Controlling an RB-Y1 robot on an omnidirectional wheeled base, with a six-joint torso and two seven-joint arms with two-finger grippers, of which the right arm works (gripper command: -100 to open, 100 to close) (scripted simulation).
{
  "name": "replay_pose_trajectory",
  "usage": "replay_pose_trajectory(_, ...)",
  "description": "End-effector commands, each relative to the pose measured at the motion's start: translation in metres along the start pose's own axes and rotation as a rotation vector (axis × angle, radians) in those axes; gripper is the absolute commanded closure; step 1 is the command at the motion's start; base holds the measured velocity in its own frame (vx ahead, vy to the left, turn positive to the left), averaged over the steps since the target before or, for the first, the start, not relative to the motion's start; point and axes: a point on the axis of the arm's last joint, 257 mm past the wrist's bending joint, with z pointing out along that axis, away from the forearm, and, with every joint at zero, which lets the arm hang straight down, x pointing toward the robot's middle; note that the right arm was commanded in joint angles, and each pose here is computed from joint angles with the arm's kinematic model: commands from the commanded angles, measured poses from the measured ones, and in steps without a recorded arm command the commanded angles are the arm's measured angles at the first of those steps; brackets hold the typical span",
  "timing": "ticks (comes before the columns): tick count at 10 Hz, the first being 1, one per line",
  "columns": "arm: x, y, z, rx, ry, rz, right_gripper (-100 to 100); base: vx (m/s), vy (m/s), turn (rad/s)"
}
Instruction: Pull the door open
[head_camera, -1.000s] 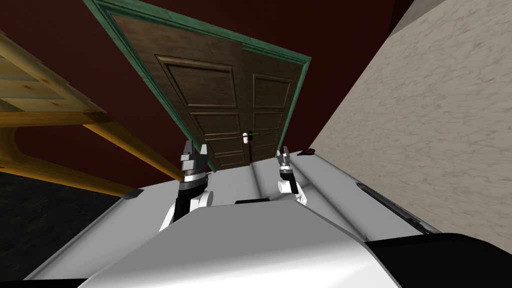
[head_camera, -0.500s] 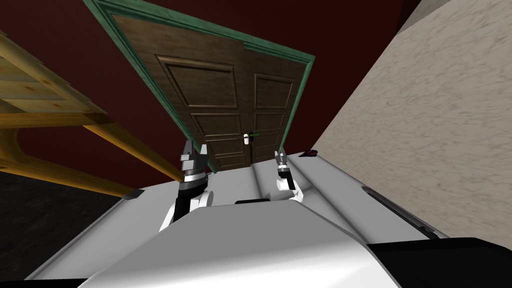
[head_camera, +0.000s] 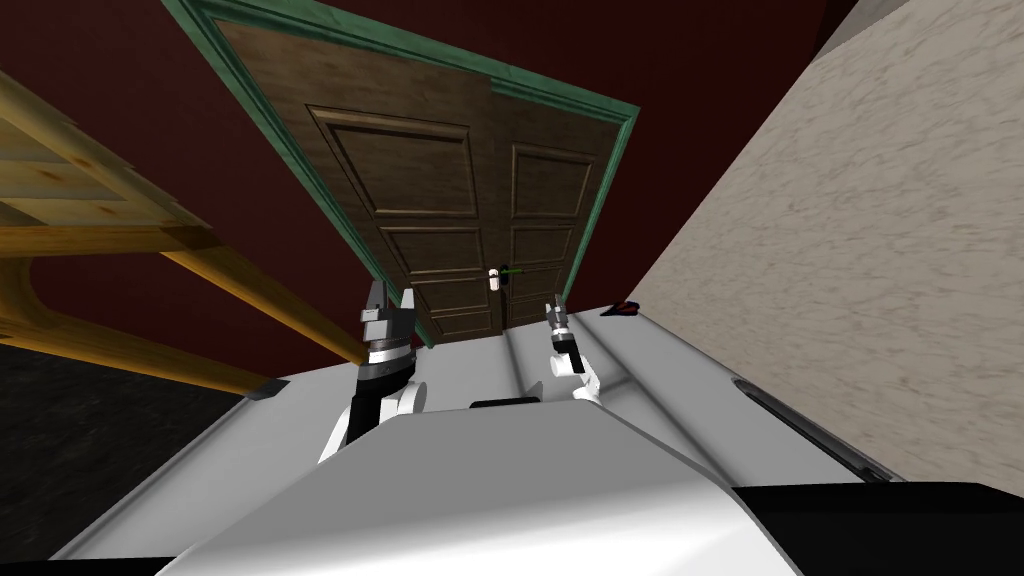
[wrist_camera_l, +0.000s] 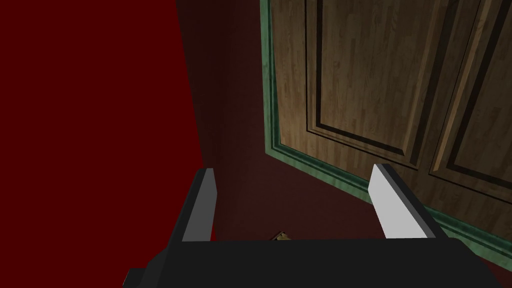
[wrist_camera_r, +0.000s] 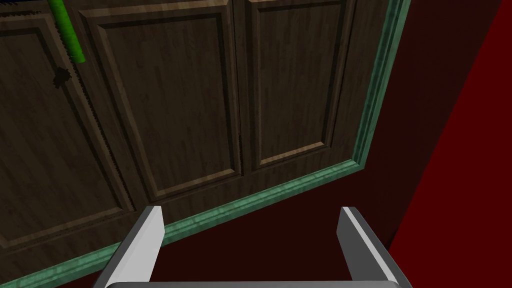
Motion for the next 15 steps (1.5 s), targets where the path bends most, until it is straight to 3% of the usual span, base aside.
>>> replay_pose_trajectory(1, 0.000, -0.011, 0.0060, 0.017, 0.009, -0.001, -100, 0.087, 0.018, 0.044)
replay_pose_trajectory(2, -0.001, -0.015, 0.0044, 0.027, 0.006, -0.002, -100, 0.059, 0.009, 0.014)
replay_pose_trajectory(4, 0.000, -0.029, 0.0127, 0.051, 0.017, -0.004, -100, 0.069, 0.004, 0.033)
replay_pose_trajectory(5, -0.001, -0.035, 0.0106, 0.062, 0.015, -0.005, -100, 0.060, 0.009, 0.016)
replay_pose_trajectory(8, -0.001, -0.057, 0.0217, 0.103, 0.028, -0.012, -100, 0.078, 0.009, 0.039)
replay_pose_trajectory(11, -0.003, -0.070, 0.0222, 0.132, 0.028, -0.016, -100, 0.059, 0.010, 0.017)
replay_pose_trajectory(13, -0.002, -0.081, 0.0303, 0.152, 0.036, -0.022, -100, 0.069, 0.013, 0.034)
replay_pose_trajectory(15, -0.005, -0.094, 0.0300, 0.181, 0.035, -0.027, -100, 0.063, 0.003, 0.019)
